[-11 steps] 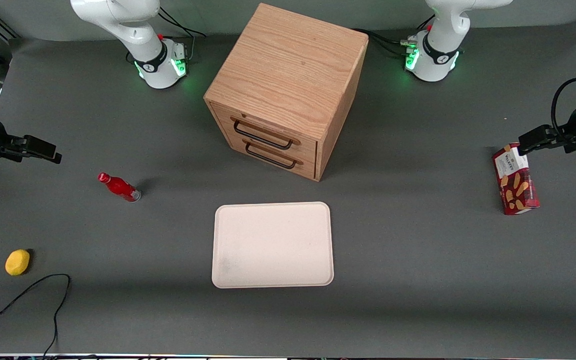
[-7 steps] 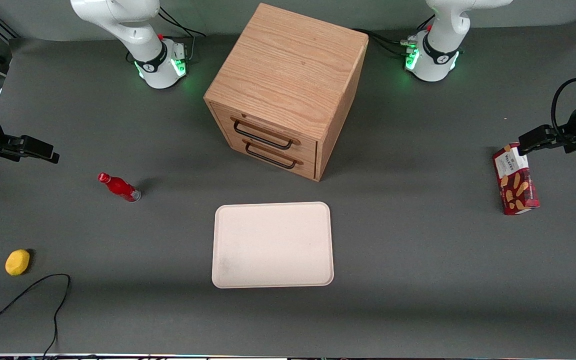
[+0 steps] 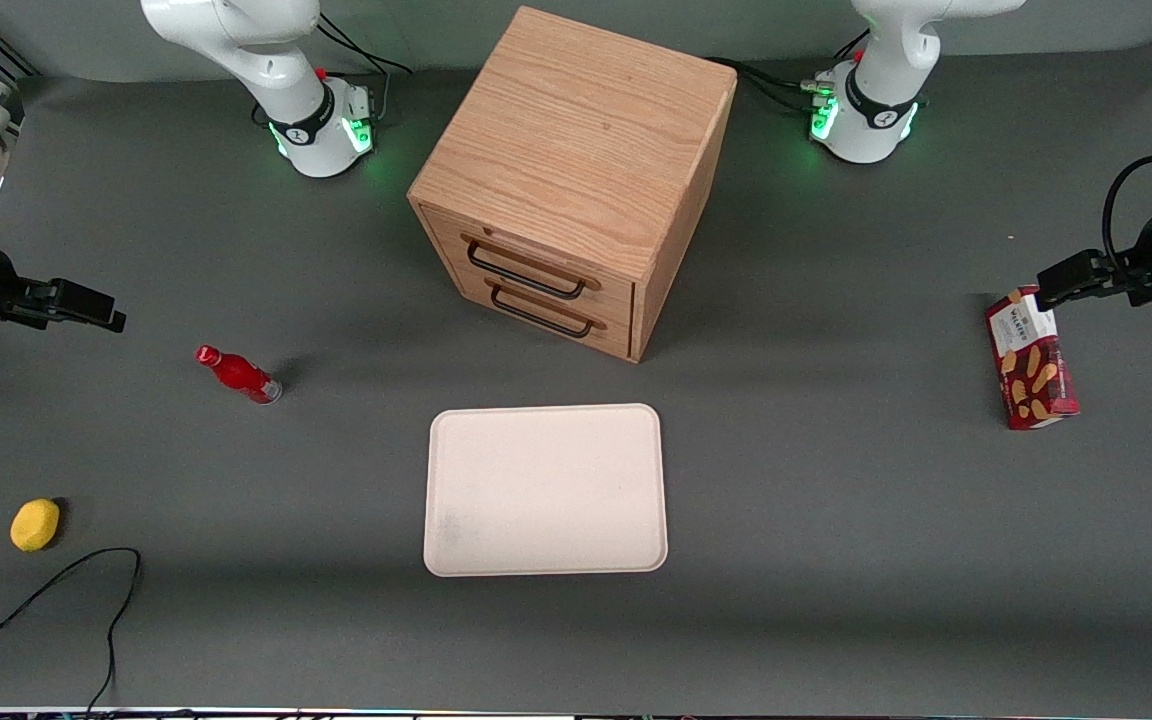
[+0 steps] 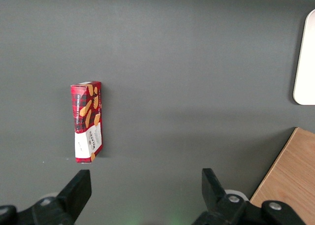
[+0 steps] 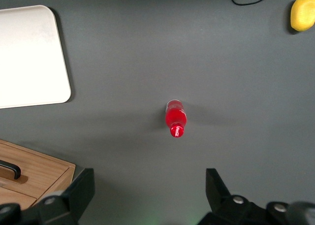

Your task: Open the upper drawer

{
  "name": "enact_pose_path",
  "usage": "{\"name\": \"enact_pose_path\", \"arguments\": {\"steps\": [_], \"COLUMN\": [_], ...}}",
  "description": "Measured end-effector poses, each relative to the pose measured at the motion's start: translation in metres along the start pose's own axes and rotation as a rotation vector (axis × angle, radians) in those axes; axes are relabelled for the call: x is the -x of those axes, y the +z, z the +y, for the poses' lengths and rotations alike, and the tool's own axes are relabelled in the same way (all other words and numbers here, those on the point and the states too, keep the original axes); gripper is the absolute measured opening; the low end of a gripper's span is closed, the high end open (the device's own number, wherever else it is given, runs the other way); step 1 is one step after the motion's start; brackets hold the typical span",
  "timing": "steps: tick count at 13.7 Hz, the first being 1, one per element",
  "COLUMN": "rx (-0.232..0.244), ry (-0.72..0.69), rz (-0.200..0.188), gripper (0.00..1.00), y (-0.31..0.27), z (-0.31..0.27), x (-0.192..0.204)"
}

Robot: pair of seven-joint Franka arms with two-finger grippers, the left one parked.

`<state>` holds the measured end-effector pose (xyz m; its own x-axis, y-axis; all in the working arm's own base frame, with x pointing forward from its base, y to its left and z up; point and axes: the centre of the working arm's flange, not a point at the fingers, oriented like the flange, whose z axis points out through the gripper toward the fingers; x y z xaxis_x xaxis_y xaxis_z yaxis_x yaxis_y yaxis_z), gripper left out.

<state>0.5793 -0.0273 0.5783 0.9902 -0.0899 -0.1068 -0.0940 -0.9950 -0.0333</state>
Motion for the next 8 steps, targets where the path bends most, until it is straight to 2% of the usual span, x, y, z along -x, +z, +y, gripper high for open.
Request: {"name": "enact_pose_path", "arguments": {"steps": [3,8], "rx": [-0.022,-0.031], "ry": [-0.011,-0.054], "rz": [0.001,0.001], "gripper": [1.0,1.0], "y": [-0.001,-0.004], "z": [-0.008,-0.03], "x": [-0.002,0.0]}}
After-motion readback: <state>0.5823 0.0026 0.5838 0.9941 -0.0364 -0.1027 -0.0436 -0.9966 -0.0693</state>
